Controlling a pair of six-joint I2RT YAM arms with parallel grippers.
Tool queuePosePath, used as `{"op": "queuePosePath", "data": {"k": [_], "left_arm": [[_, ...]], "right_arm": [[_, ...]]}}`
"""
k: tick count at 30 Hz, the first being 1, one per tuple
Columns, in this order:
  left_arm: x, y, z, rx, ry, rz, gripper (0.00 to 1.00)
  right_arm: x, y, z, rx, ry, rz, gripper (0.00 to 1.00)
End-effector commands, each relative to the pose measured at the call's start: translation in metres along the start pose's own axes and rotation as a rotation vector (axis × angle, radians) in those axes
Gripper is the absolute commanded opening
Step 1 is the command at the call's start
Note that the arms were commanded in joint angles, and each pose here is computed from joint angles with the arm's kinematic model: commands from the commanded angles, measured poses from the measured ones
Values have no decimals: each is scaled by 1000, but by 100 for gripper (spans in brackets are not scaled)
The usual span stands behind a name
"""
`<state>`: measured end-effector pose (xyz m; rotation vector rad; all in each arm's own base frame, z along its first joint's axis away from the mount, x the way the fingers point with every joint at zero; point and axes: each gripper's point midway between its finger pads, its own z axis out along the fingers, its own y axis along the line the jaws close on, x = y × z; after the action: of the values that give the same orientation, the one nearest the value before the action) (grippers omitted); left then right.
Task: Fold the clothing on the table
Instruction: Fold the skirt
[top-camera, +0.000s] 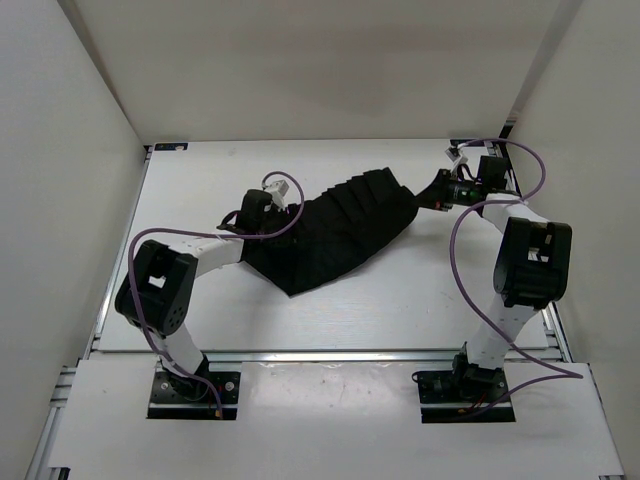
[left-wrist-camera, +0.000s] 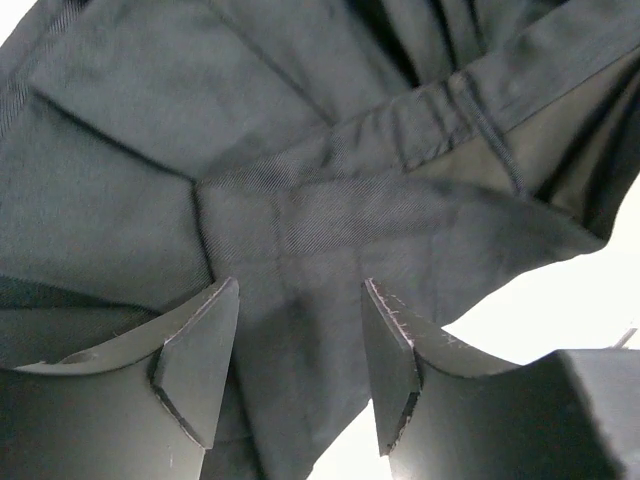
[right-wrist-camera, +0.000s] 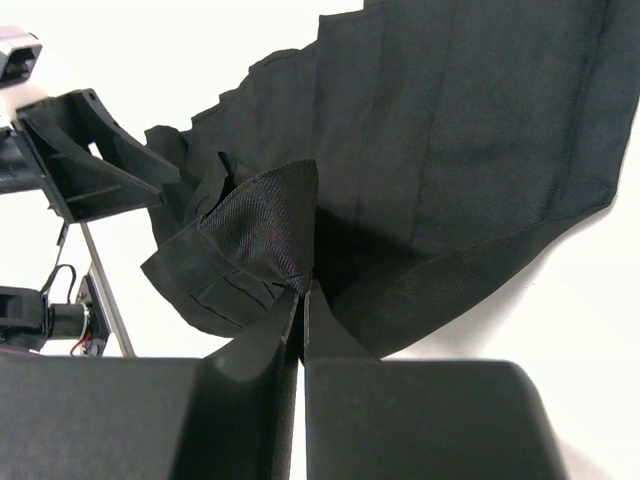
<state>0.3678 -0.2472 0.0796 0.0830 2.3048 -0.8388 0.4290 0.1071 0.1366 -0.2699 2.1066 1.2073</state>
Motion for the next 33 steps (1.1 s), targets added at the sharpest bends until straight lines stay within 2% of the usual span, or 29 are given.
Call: {"op": "queuePosePath", "data": {"k": [1, 19, 29, 33], "left_arm": [[-4, -3, -2, 17, 10, 25, 62], [18, -4, 15, 42, 60, -16, 57], [4, 9, 10, -8, 13, -19, 56], [6, 13, 10, -21, 28, -18, 57]], "right_arm": [[-25, 4, 0, -20, -39, -71, 0], [-26, 3, 7, -34, -28, -58, 0], [-27, 2, 4, -31, -33, -52, 0], [-28, 1, 3, -28, -37, -54, 1]]}}
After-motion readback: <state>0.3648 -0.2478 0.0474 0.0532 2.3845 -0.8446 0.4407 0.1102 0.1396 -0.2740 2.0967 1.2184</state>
